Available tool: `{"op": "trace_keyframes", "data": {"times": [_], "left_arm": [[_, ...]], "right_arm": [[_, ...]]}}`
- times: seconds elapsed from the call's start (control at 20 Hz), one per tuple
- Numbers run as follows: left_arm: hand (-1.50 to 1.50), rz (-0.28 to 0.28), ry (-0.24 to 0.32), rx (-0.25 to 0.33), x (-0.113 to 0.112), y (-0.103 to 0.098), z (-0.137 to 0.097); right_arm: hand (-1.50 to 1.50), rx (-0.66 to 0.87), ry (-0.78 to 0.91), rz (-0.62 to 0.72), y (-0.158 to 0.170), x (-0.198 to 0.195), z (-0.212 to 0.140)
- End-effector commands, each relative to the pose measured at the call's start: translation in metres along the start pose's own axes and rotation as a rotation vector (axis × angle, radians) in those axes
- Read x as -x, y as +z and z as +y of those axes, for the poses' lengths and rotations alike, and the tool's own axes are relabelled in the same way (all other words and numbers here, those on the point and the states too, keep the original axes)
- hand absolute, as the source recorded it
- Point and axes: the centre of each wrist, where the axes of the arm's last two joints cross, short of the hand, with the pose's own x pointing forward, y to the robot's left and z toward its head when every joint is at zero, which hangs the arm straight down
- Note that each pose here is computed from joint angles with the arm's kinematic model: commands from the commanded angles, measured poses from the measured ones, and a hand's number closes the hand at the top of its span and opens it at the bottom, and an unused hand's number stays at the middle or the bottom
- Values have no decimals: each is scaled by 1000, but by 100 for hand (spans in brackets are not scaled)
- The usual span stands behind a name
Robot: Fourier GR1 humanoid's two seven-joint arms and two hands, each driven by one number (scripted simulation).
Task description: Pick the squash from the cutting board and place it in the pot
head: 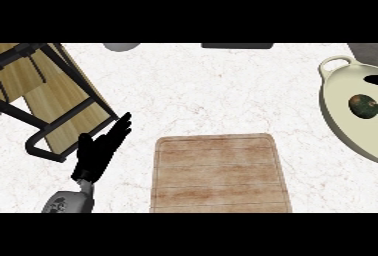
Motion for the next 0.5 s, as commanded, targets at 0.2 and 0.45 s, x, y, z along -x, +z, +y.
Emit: {"op": "trace_keyframes", "data": {"times": [0.2,0.45], "left_arm": [[0,9,4,6,2,5,-4],[0,17,-7,-15,3,16,6]], "right_arm": [[-150,324,-277,-18,-5,24,-58],[-150,354,-398,-71,4,60,-111]]}}
